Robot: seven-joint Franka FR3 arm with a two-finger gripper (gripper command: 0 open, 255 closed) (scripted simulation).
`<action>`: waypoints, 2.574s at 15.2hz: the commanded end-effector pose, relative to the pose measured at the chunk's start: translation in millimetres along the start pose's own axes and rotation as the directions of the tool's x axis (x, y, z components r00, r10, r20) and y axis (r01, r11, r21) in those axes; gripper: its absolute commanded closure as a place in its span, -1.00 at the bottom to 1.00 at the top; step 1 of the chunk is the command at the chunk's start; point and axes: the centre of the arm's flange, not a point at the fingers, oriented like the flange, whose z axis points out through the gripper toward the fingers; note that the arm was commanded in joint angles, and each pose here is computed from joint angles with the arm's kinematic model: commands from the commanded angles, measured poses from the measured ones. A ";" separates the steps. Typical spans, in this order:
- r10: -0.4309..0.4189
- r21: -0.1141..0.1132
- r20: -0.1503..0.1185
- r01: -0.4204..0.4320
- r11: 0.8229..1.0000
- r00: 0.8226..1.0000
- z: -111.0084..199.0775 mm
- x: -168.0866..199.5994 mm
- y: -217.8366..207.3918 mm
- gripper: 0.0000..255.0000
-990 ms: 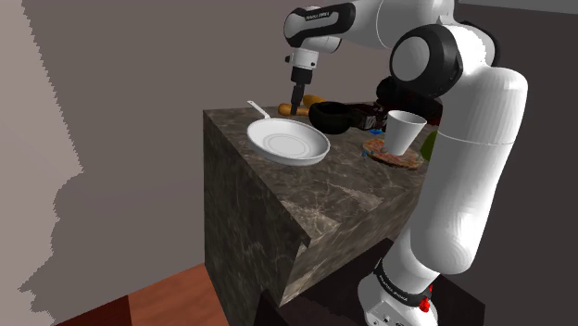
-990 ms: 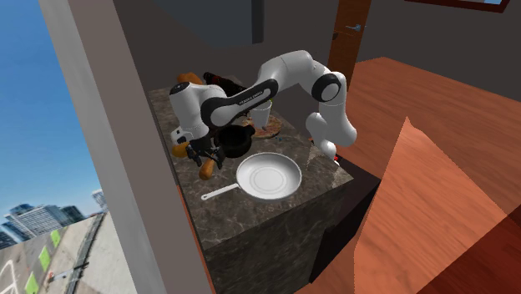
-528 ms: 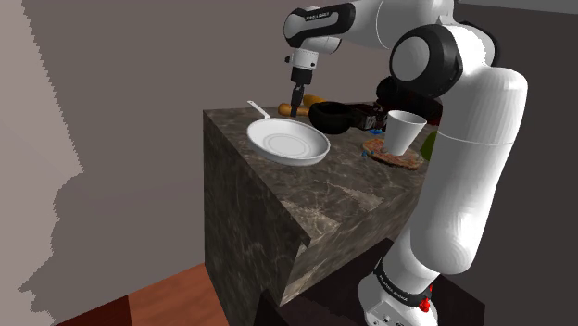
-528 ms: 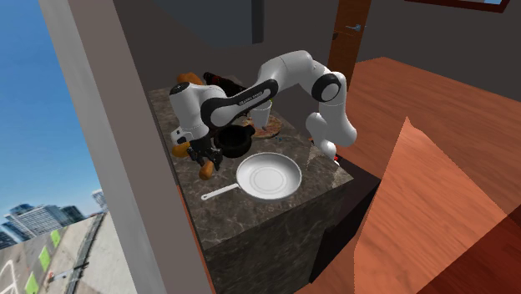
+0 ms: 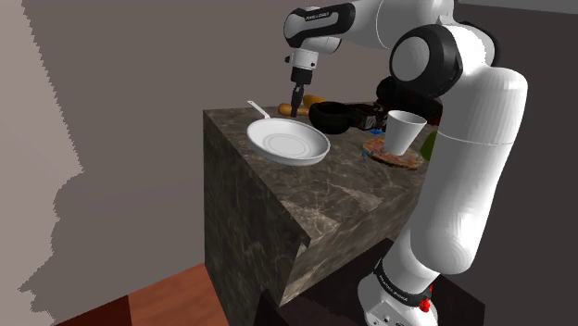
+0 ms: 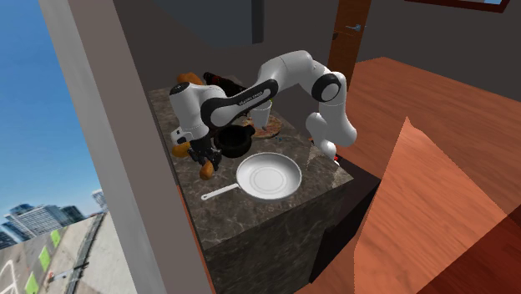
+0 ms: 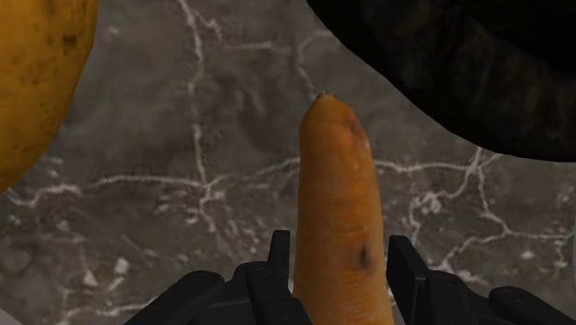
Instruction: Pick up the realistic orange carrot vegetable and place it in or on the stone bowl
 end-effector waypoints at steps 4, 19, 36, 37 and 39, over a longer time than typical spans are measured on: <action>0.000 0.000 0.000 0.000 1.000 1.000 -15.7 -0.6 -2.3 1.00; 0.000 0.000 0.000 0.000 1.000 1.000 -94.0 -3.4 -13.7 1.00; 0.000 0.000 0.000 0.000 1.000 1.000 -165.5 -30.6 -33.9 1.00; 0.000 0.000 0.000 0.000 1.000 1.000 -164.2 -42.9 -38.6 1.00; 0.000 0.000 0.000 0.000 1.000 1.000 -161.7 -67.4 -47.9 1.00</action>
